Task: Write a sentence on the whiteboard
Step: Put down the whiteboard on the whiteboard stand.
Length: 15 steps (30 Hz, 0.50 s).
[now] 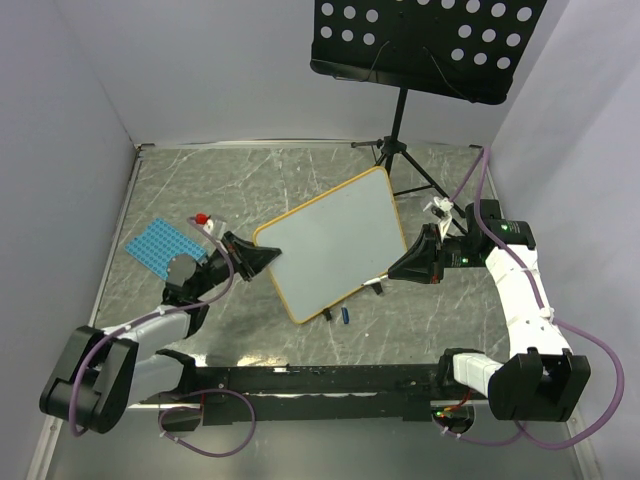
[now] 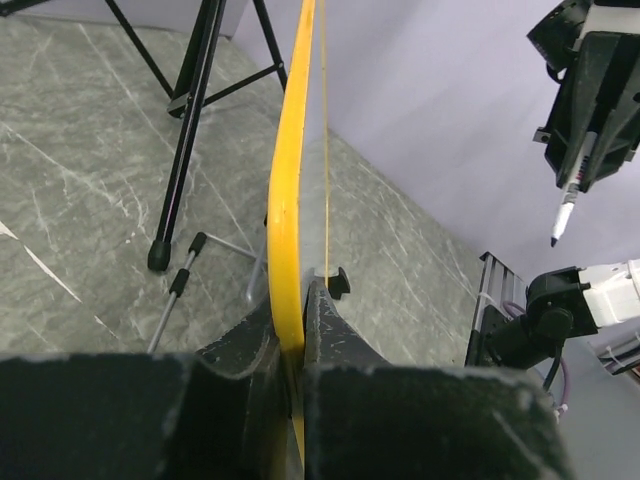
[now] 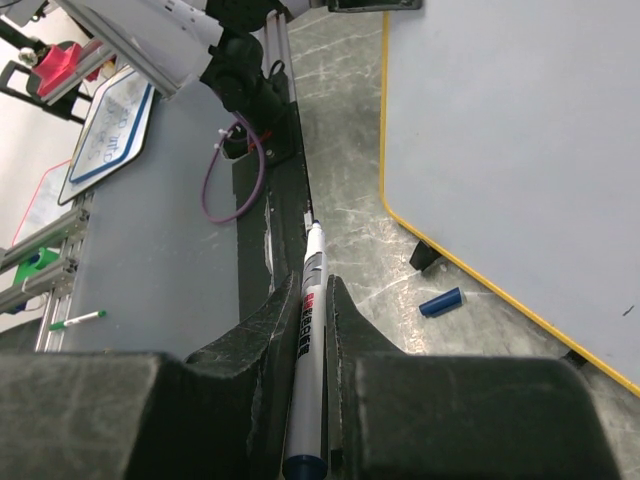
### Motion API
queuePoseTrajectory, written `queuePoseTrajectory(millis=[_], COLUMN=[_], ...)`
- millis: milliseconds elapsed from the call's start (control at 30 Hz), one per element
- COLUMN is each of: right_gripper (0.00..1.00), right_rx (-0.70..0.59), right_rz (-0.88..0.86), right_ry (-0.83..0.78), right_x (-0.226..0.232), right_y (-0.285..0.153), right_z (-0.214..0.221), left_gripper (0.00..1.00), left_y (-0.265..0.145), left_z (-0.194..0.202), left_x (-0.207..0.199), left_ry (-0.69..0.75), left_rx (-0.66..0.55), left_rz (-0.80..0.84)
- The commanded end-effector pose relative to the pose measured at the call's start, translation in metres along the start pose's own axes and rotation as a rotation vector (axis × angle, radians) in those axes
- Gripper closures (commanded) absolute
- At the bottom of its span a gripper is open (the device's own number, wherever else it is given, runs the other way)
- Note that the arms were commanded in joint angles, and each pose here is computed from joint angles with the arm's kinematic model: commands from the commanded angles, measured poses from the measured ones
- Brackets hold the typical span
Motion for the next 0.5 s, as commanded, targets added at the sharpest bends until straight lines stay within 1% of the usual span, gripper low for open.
queuePoseTrajectory(millis=[0, 67, 100, 133, 167, 200, 233, 267, 300, 467], right_gripper=[1.0, 1.0, 1.0, 1.0, 1.0, 1.0, 1.0, 1.0, 1.0, 1.0], right_rx=[0.008, 0.04, 0.065, 0.086, 0.107, 0.127, 0.134, 0.139, 0.143, 0.142], right_rz=[-0.016, -0.04, -0.013, 0.006, 0.005, 0.062, 0.072, 0.066, 0.096, 0.126], right_ry=[-0.08, -0.103, -0.13, -0.161, -0.136, -0.231, -0.25, -0.25, -0.3, -0.342], right_x=[-0.003, -0.002, -0.008, -0.012, -0.01, -0.022, -0.023, -0.02, -0.027, -0.039], right_y=[0.003, 0.01, 0.012, 0.014, 0.02, 0.021, 0.024, 0.029, 0.032, 0.054], right_z=[-0.006, -0.005, -0.007, -0.008, -0.008, -0.014, -0.015, -0.017, -0.022, -0.037], left_gripper=[0.99, 0.99, 0.99, 0.99, 0.99, 0.99, 0.99, 0.99, 0.99, 0.99], left_y=[0.008, 0.015, 0.017, 0.023, 0.024, 0.026, 0.031, 0.031, 0.033, 0.035], left_z=[-0.007, -0.012, -0.012, -0.021, -0.018, -0.019, -0.027, -0.023, -0.024, -0.03], left_x=[0.032, 0.035, 0.038, 0.036, 0.04, 0.042, 0.04, 0.044, 0.046, 0.049], left_ry=[0.223, 0.22, 0.21, 0.218, 0.206, 0.202, 0.218, 0.199, 0.192, 0.182], left_rx=[0.027, 0.048, 0.061, 0.057, 0.087, 0.098, 0.099, 0.128, 0.137, 0.128], left_rz=[-0.077, -0.091, -0.102, -0.1, -0.117, -0.125, -0.118, -0.137, -0.147, -0.185])
Point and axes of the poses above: each gripper's point midway between its finger pads, its own y axis out along the fingers, its own x axis along the line the jaws close on, z = x × y, the point moved 2 cm from there along -y, back along the fingers, and after that the axes turned 13 degrees about -y, right-handed, at the moved point
